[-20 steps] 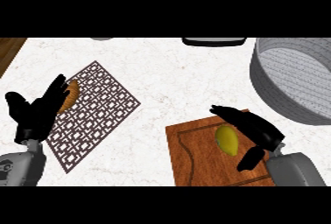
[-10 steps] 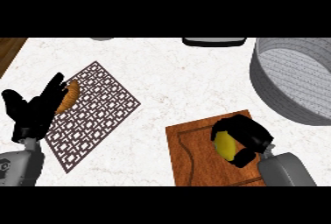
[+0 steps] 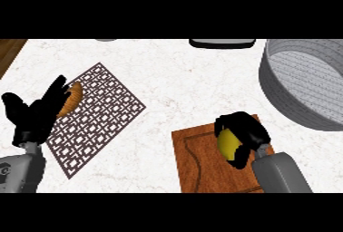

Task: Pick the lemon from the cutting board and place it in the basket

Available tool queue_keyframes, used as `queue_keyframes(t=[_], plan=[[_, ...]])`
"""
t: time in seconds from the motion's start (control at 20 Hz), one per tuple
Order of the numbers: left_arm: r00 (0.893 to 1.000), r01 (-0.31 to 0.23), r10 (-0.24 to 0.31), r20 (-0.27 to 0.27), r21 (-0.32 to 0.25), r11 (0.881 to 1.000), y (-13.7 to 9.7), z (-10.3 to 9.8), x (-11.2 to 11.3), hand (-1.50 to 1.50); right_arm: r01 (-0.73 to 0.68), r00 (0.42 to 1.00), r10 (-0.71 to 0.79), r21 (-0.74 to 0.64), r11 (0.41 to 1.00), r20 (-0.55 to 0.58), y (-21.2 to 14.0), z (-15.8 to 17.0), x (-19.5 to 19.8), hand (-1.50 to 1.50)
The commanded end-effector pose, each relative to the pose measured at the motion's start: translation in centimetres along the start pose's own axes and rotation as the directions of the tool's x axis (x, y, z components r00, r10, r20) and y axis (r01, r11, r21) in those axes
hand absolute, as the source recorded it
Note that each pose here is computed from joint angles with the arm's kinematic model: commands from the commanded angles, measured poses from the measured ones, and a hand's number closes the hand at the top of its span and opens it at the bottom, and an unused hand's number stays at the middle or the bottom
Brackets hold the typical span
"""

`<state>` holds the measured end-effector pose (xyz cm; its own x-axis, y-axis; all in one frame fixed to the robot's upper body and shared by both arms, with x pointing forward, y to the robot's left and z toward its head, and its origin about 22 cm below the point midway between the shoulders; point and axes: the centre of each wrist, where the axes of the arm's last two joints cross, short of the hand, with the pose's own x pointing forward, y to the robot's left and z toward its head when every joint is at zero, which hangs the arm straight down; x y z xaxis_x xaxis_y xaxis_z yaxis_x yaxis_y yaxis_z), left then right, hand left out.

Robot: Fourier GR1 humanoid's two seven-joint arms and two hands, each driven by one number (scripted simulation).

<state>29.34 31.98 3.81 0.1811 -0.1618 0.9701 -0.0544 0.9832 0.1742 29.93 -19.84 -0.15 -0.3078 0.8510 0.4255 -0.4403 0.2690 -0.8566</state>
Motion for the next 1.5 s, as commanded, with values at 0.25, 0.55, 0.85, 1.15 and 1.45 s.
queue_keyframes(t=[0.25, 0.55, 0.85, 1.15, 1.45], plan=[[1.0, 0.001, 0.001, 0.031, -0.066, 0.998, -2.2, -0.9, 1.3, 0.0, 0.171, 0.795, -0.378, -0.423, 0.89, -0.474, -3.9, -3.5, 2.2, 1.5], [0.999, 0.014, -0.011, 0.035, -0.096, 0.995, -3.9, -1.3, 1.6, 0.0, 0.252, 0.777, -0.599, -0.777, 0.576, -0.192, -9.3, -5.5, 8.1, 1.5], [1.0, 0.019, -0.018, 0.023, -0.06, 0.998, -2.5, -1.7, 1.3, 0.0, 0.118, 0.806, -0.568, -0.896, 0.428, -0.166, -12.9, -8.6, 15.8, 1.5], [1.0, 0.007, -0.007, 0.011, -0.045, 0.999, -2.3, -0.9, -0.6, 0.0, -0.015, 0.77, -0.584, -0.922, 0.388, -0.258, -18.3, -10.5, 20.2, 1.5], [1.0, 0.003, -0.003, 0.013, -0.028, 1.0, -0.6, -0.8, 1.0, 0.0, -0.114, 0.751, -0.577, -0.924, 0.366, -0.321, -21.9, -11.2, 19.9, 1.5]])
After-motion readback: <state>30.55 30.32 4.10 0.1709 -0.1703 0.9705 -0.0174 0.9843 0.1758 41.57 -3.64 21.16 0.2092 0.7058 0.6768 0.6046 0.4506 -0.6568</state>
